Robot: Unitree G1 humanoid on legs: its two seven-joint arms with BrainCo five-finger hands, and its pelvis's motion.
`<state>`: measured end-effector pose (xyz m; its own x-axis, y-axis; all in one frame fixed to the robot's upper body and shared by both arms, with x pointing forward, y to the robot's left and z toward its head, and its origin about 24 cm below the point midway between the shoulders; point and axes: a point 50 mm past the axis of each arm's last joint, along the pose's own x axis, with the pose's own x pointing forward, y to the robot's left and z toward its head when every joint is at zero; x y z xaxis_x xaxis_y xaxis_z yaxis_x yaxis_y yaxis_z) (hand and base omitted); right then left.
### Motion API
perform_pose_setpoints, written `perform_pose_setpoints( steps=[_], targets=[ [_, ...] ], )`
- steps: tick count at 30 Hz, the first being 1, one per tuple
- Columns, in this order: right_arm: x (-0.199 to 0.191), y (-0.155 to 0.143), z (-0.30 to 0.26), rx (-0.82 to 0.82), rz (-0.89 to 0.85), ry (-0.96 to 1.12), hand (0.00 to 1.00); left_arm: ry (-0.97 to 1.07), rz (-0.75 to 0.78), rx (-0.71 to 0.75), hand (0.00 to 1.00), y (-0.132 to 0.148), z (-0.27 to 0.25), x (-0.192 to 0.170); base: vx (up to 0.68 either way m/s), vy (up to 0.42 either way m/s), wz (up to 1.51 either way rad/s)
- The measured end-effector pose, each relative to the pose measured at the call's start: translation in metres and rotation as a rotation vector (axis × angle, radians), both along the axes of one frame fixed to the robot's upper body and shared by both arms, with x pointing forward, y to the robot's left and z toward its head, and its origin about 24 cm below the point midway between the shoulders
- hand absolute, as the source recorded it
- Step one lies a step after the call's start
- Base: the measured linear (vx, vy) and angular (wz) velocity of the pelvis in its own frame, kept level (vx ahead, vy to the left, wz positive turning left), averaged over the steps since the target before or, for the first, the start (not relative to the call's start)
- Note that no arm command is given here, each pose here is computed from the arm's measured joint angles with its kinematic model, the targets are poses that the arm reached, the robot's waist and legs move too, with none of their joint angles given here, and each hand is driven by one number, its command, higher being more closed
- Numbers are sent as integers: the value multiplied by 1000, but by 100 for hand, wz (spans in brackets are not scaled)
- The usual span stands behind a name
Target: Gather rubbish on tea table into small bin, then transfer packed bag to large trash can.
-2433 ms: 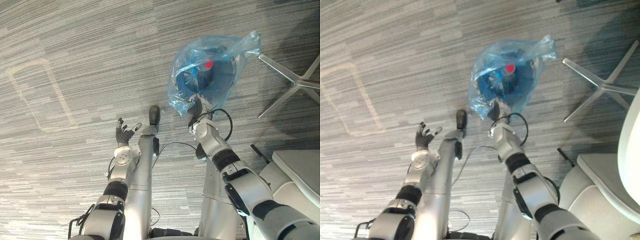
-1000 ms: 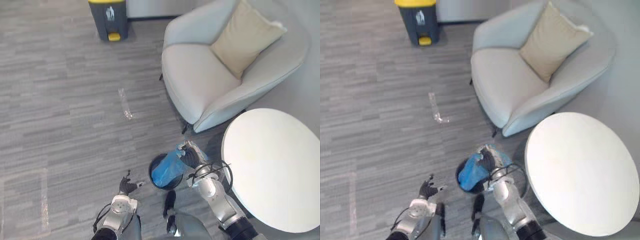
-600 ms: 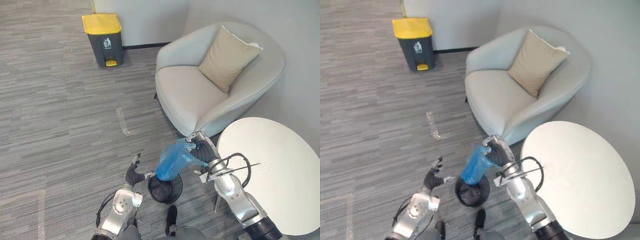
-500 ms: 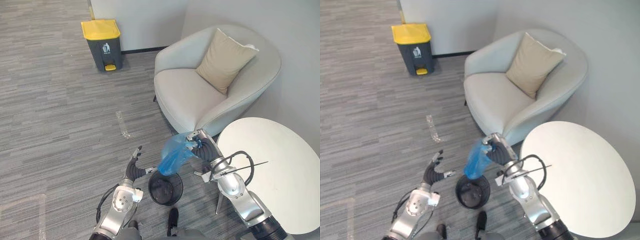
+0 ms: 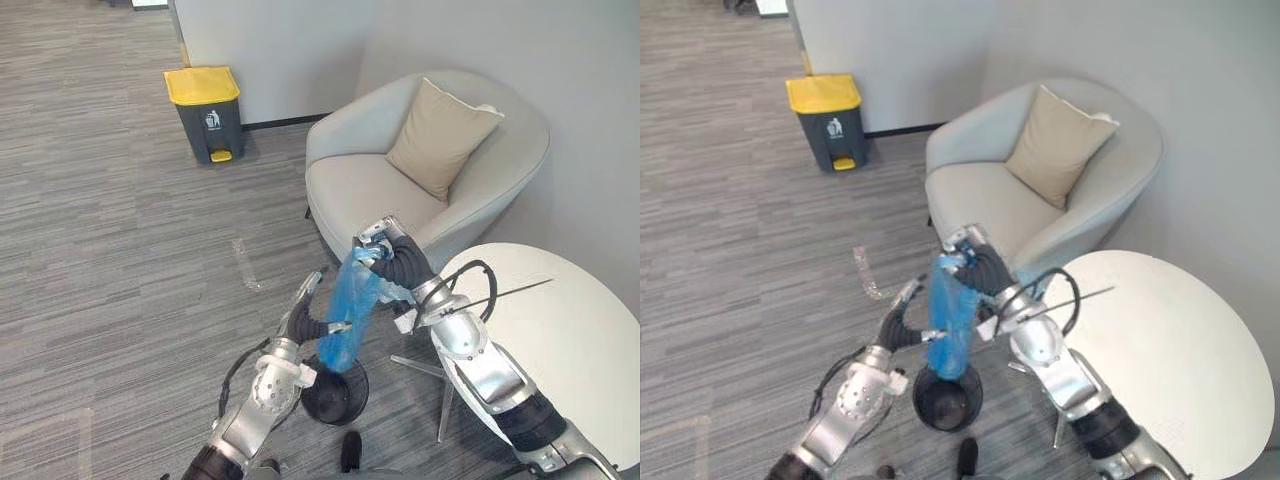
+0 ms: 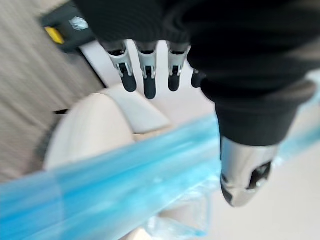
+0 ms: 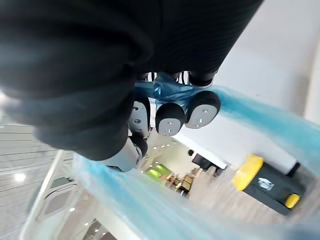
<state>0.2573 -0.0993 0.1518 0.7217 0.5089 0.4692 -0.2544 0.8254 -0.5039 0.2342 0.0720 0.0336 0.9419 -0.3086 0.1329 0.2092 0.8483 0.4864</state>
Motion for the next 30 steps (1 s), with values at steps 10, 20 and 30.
perform_pose_setpoints(
  steps=[10, 20, 30],
  targets=[
    [2, 9, 7, 71, 37, 13, 100, 120, 135, 106, 0, 18, -34, -7, -13, 1, -1],
    [-19, 21, 34, 194, 155, -80, 100, 225, 288, 122, 0, 51, -58, -31, -3, 8, 5],
    [-24, 25, 41, 288, 215, -68, 100, 256, 309, 88, 0, 56, -61, -35, 2, 3, 0]
  ],
)
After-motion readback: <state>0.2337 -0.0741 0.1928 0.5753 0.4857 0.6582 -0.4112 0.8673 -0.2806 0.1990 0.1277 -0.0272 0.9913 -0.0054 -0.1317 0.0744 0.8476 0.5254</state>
